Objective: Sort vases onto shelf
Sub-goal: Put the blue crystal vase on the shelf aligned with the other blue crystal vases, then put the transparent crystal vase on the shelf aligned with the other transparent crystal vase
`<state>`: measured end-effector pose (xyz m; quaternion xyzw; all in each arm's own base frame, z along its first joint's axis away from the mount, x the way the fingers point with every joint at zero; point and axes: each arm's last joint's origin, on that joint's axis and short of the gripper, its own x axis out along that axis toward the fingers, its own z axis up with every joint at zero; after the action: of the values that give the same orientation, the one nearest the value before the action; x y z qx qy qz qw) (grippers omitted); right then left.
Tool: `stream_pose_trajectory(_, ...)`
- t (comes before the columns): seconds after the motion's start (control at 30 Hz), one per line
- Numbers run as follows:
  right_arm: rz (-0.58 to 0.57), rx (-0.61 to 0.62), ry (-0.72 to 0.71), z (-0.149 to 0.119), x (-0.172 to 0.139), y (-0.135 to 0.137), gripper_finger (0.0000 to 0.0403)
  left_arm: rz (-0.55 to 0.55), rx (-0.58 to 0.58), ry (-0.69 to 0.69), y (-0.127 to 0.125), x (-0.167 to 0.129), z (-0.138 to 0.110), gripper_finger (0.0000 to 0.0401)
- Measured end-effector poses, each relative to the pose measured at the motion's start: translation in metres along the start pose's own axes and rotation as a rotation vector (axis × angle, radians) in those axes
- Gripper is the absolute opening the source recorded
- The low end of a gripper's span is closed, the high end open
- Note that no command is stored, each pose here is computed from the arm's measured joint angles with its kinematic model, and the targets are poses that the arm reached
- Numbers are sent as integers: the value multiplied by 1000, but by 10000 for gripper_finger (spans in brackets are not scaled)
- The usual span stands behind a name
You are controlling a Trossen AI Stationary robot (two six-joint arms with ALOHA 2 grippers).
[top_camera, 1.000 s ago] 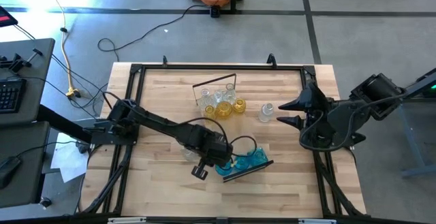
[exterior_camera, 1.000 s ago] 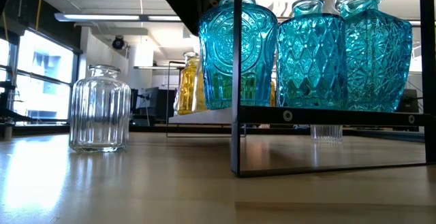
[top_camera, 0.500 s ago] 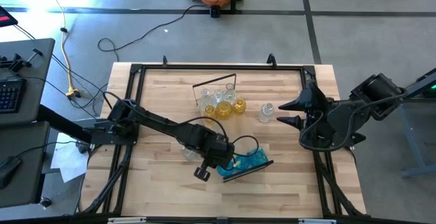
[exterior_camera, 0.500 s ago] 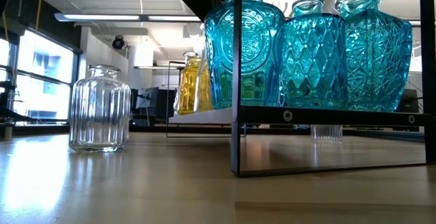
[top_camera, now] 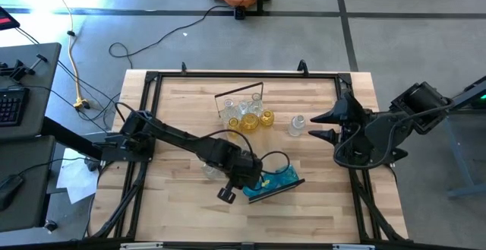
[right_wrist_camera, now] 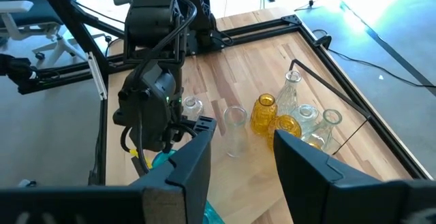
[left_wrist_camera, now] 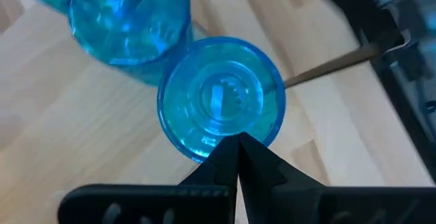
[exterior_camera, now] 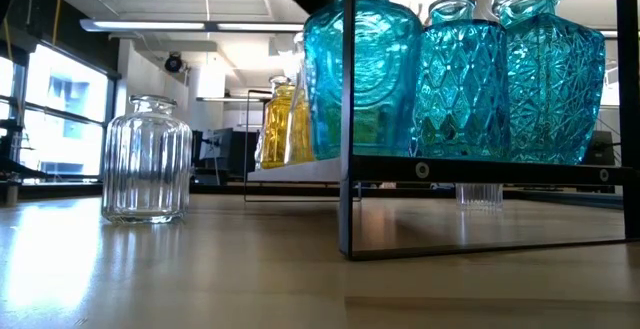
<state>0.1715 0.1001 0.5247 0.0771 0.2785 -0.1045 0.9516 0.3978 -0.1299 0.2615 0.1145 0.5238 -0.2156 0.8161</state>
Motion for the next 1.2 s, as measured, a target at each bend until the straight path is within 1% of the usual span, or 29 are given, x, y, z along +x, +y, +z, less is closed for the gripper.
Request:
stream_pose_trajectory(0.17,0,0,0,0,0,0,145,-14,-7,-14,0,0,1,0)
stream_pose_trajectory(0.33,0,3,0,0,0,0,145,-5,-10,1,0,0,0,0)
stream_pose_trajectory(0.5,0,3,0,0,0,0,145,99,-12,33,3,-4,-3,0)
stream_pose_trajectory(0.6,0,3,0,0,0,0,145,153,-33,16,6,-21,-4,0)
stream_pose_trajectory(0.73,0,3,0,0,0,0,145,217,-91,8,8,-45,-10,0)
stream_pose_trajectory(0.83,0,3,0,0,0,0,145,277,-140,-19,8,-70,-15,0)
stream_pose_trajectory(0.93,0,3,0,0,0,0,145,315,-196,-48,7,-94,-21,0)
stream_pose_trajectory(1.07,0,2,0,0,0,0,145,325,-265,-77,1,-125,-33,0)
stream_pose_trajectory(1.2,-1,0,0,0,0,0,145,321,-336,-40,-6,-148,-50,0)
